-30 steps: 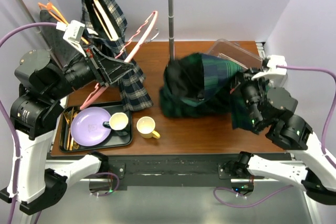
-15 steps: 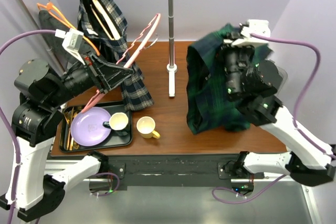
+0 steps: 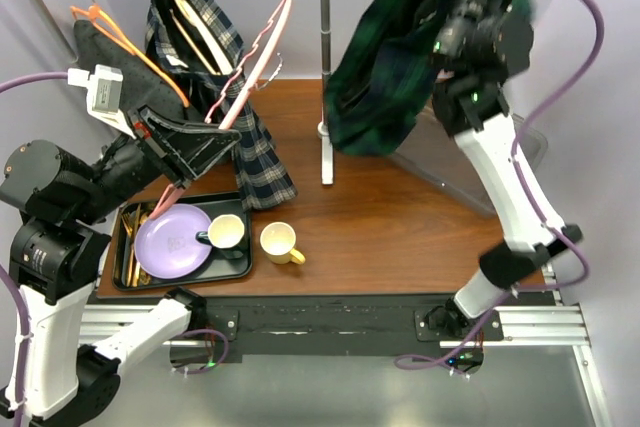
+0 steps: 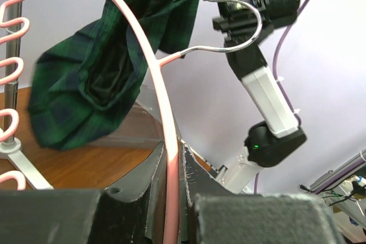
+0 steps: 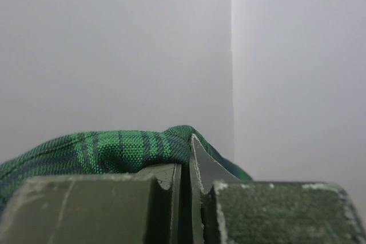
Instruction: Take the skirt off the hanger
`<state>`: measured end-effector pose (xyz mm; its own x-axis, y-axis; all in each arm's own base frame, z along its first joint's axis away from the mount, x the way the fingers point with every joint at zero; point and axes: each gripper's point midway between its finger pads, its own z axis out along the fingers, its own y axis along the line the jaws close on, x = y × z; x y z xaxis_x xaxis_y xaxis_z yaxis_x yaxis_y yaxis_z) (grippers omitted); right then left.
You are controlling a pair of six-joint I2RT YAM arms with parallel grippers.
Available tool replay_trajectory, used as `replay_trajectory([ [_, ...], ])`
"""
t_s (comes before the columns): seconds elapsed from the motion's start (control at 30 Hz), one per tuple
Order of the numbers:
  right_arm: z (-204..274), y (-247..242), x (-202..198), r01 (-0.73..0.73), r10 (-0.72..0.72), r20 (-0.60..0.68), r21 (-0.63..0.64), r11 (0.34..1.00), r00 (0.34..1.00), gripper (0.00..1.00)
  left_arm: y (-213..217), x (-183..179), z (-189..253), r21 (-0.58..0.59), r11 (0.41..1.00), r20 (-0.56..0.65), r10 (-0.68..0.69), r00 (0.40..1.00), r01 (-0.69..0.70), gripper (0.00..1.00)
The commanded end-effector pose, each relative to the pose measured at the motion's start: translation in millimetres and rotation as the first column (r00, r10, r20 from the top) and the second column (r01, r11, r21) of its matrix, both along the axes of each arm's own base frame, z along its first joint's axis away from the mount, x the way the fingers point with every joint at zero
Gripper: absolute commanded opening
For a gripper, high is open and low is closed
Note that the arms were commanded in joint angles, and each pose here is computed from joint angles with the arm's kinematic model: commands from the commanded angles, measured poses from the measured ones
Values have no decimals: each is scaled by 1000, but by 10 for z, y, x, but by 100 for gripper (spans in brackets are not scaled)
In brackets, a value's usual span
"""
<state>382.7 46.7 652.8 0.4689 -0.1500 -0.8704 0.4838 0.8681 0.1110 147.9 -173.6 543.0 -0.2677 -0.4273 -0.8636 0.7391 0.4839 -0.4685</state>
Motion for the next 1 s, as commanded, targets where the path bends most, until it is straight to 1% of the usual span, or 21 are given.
replay_trajectory([
  [0.0, 416, -373, -112, 110, -112, 107, 24, 994, 988, 0, 59, -18, 247, -42, 999, 94, 31, 995, -27, 0],
  [0.1, 466, -495, -166, 165, -166, 117, 22, 986, 979, 0, 98, -24, 262, -47, 998, 101, 53, 993, -49, 0],
  [0.17, 344, -484, -86, 177, -177, 89, 7, 984, 980, 0, 124, -14, 267, -50, 997, 108, 71, 992, -66, 0],
  [0.2, 337, -517, -138, 177, -178, 89, 17, 984, 980, 0, 139, -19, 275, -53, 996, 112, 79, 991, -74, 0],
  [0.23, 175, -450, -4, 173, -172, 44, -11, 985, 984, 0, 146, -13, 270, -50, 996, 114, 85, 990, -80, 0],
  [0.3, 36, -405, 84, 158, -158, 18, -24, 987, 987, 0, 148, 9, 261, -49, 995, 113, 92, 989, -86, 0],
  [0.37, -218, -336, 228, 154, -156, -37, -56, 987, 987, 0, 148, 28, 260, -48, 995, 112, 96, 989, -91, 0],
  [0.4, -315, -328, 269, 156, -159, -57, -51, 986, 986, 0, 143, 35, 263, -48, 995, 112, 95, 989, -90, 0],
  [0.43, -502, -290, 375, 156, -163, -100, -73, 985, 982, 0, 135, 49, 255, -46, 995, 110, 93, 990, -89, 0],
  [0.5, -712, -250, 476, 154, -164, -136, -82, 985, 977, 0, 133, 47, 256, -45, 995, 109, 92, 990, -87, 0],
  [0.53, -923, -215, 569, 153, -169, -176, -97, 983, 970, 0, 133, 46, 262, -46, 995, 112, 92, 990, -87, 0],
  [0.67, -1463, -191, 837, 166, -191, -272, -114, 980, 943, 0, 140, 46, 254, -44, 995, 113, 96, 989, -91, 0],
  [0.77, -1699, -211, 980, 180, -208, -313, -116, 977, 927, 0, 147, 72, 244, -39, 994, 112, 106, 988, -102, 0],
  [0.9, -1846, -225, 1044, 190, -213, -353, -99, 977, 911, 0, 144, 103, 235, -32, 994, 112, 112, 987, -109, 0],
  [0.97, -1982, -345, 1025, 251, -269, -401, -98, 963, 875, 0, 146, 126, 221, -31, 993, 111, 118, 987, -115, 0],
])
